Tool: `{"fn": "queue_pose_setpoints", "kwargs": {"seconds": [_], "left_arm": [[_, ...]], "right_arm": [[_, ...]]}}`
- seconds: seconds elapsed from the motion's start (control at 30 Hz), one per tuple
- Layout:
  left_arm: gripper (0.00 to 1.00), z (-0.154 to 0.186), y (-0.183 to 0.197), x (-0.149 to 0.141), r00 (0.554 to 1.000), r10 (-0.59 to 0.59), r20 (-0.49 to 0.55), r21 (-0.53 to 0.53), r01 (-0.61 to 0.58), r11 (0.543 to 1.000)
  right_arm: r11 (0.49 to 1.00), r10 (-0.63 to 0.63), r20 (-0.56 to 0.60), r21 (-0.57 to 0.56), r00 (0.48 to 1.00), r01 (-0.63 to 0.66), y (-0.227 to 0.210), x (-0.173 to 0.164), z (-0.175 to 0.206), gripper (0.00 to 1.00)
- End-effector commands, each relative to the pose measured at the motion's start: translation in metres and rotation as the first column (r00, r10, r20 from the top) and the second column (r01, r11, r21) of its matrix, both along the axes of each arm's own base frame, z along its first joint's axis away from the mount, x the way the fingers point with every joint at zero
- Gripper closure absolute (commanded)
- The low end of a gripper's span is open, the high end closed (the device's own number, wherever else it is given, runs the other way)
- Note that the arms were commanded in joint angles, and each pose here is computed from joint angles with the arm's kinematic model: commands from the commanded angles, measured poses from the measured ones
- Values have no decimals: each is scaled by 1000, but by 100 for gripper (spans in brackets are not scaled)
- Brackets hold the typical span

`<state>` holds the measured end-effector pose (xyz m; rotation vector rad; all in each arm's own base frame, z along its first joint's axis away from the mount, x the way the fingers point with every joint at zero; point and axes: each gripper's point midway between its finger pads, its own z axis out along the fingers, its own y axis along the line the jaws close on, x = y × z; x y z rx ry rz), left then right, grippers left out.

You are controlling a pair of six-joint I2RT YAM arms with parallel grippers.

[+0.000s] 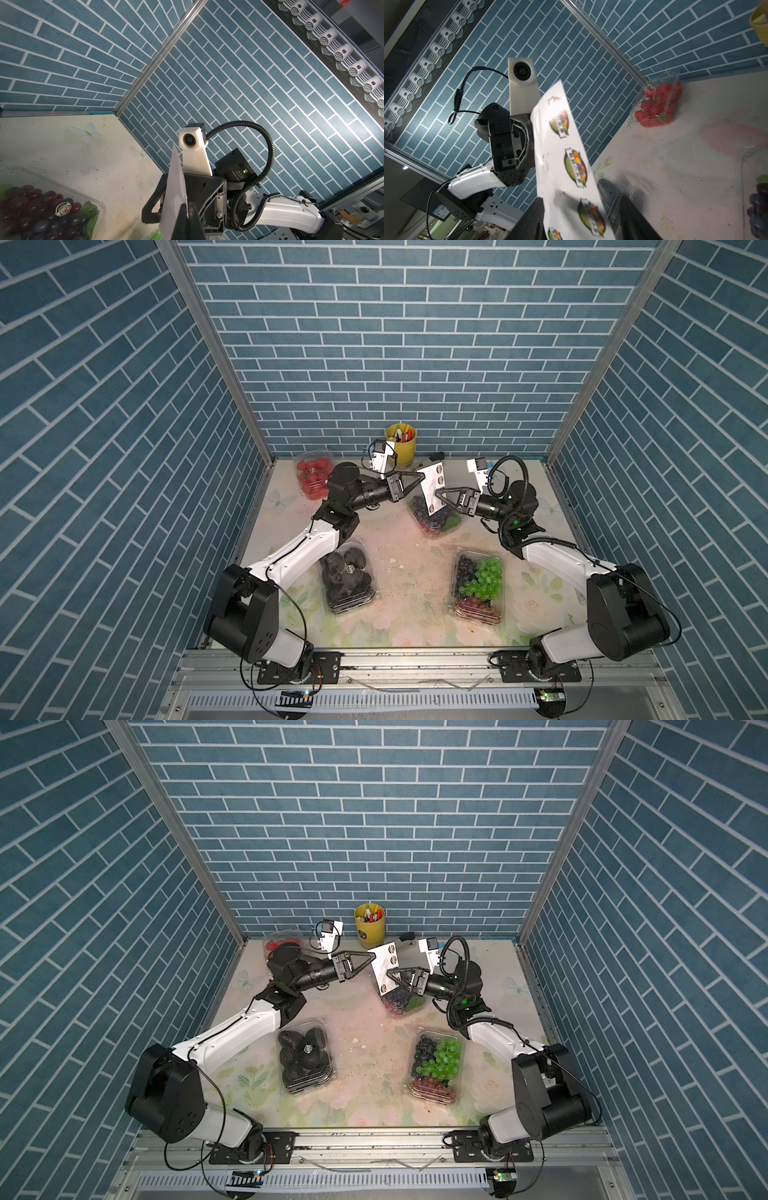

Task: Label fruit boxes
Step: Pick up the label sticker from the fruit box.

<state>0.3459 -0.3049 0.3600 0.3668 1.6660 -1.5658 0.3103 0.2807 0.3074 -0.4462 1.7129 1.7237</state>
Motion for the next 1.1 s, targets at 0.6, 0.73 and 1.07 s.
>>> {"fn": "queue_pose_setpoints", "kwargs": {"seconds": [0.6,0.73,1.07], "left_arm": [[64,6,9,14,999,18,30,-26,-18,1000],[54,-7,16,13,998,68,16,-15,-68,998],[60,-31,0,-12,998,31,-57,-102,-37,994]], "right_arm": [[999,5,44,46,999,-7,-8,-18,22,100],[997,-57,26,55,998,56,-13,-13,23,100],[988,-116,2,100,993,115,-18,-5,29,100]]}}
